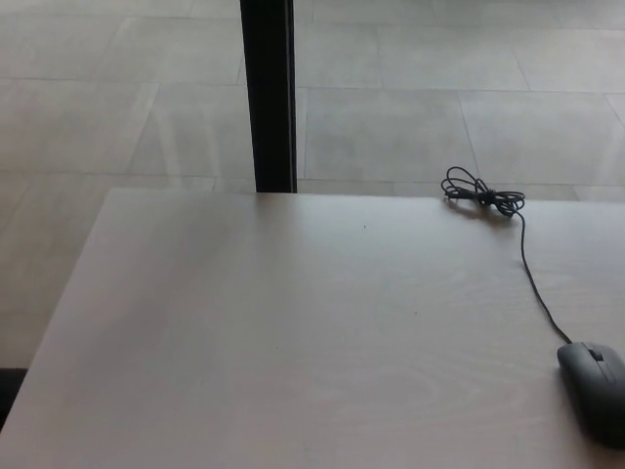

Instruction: The robot uses its right fingers to click on the left button of the black mouse placed on the table.

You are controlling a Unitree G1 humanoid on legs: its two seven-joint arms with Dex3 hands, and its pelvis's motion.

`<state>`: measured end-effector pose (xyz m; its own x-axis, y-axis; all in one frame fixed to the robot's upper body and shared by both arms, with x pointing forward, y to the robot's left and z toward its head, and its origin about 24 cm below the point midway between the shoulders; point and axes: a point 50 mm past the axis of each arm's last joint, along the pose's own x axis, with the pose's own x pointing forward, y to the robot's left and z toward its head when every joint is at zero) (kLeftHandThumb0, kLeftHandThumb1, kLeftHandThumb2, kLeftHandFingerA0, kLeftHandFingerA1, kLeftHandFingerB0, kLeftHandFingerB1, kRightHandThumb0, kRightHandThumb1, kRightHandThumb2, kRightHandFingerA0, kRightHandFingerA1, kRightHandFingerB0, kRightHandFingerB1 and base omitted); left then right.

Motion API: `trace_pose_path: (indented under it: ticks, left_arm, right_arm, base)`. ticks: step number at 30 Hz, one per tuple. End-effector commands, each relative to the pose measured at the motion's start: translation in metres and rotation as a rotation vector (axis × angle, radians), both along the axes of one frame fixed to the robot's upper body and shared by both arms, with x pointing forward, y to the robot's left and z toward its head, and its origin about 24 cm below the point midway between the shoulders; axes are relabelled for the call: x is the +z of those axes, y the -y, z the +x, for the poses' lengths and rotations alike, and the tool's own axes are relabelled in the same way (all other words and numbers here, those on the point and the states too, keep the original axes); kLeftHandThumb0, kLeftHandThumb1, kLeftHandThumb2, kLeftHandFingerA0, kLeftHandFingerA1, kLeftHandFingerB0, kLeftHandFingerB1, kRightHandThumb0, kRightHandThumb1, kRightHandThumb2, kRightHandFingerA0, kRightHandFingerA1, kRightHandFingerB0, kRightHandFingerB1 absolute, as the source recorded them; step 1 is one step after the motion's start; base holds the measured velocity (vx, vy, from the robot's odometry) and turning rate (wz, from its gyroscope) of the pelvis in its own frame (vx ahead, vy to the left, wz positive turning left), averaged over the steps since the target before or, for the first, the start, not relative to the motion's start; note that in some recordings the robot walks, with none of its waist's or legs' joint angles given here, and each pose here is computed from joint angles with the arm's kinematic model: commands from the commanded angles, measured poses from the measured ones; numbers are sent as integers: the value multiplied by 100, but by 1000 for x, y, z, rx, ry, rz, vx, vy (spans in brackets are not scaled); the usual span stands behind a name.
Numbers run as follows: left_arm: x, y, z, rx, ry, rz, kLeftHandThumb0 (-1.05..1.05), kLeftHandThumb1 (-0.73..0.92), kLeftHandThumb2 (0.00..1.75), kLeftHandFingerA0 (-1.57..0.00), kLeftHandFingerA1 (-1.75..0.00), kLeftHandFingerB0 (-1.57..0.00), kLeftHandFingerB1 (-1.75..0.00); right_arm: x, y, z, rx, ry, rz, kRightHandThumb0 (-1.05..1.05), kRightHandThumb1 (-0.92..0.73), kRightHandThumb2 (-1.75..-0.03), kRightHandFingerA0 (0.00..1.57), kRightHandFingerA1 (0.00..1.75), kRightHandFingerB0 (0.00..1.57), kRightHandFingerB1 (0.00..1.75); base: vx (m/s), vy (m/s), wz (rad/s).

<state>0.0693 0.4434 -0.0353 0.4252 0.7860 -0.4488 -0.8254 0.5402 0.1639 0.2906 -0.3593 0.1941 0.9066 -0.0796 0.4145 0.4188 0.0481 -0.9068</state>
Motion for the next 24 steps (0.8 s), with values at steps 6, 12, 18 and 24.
trace_pose_path:
  ticks: [6, 12, 18, 24]
  left_arm:
    - [4, -2, -1, -8, 6, 27, -91, 92, 90, -72, -54, -57, -49]
    - [2, -1, -3, -8, 10, 18, -92, 92, 90, -72, -55, -53, -48]
    - [-1, 2, -1, -2, 0, 11, -92, 92, 92, -77, -56, -65, -50]
    - [-3, 3, -1, 3, 17, -6, -96, 92, 92, -76, -56, -64, -50]
  right_arm:
    - [-49, 91, -98, -453, 346, 905, -78, -87, -66, 72, 66, 49, 46]
    - [-100, 100, -137, -652, 456, 1218, -75, -86, -66, 66, 57, 46, 44]
    - [-158, 80, -155, -762, 472, 1456, -75, -89, -67, 63, 52, 44, 43]
    - [-180, 58, -151, -773, 488, 1650, -69, -87, -66, 64, 53, 43, 41]
  base:
    - [0, 0, 0]
    - [0, 0, 0]
    - [0, 0, 0]
    - [0, 0, 0]
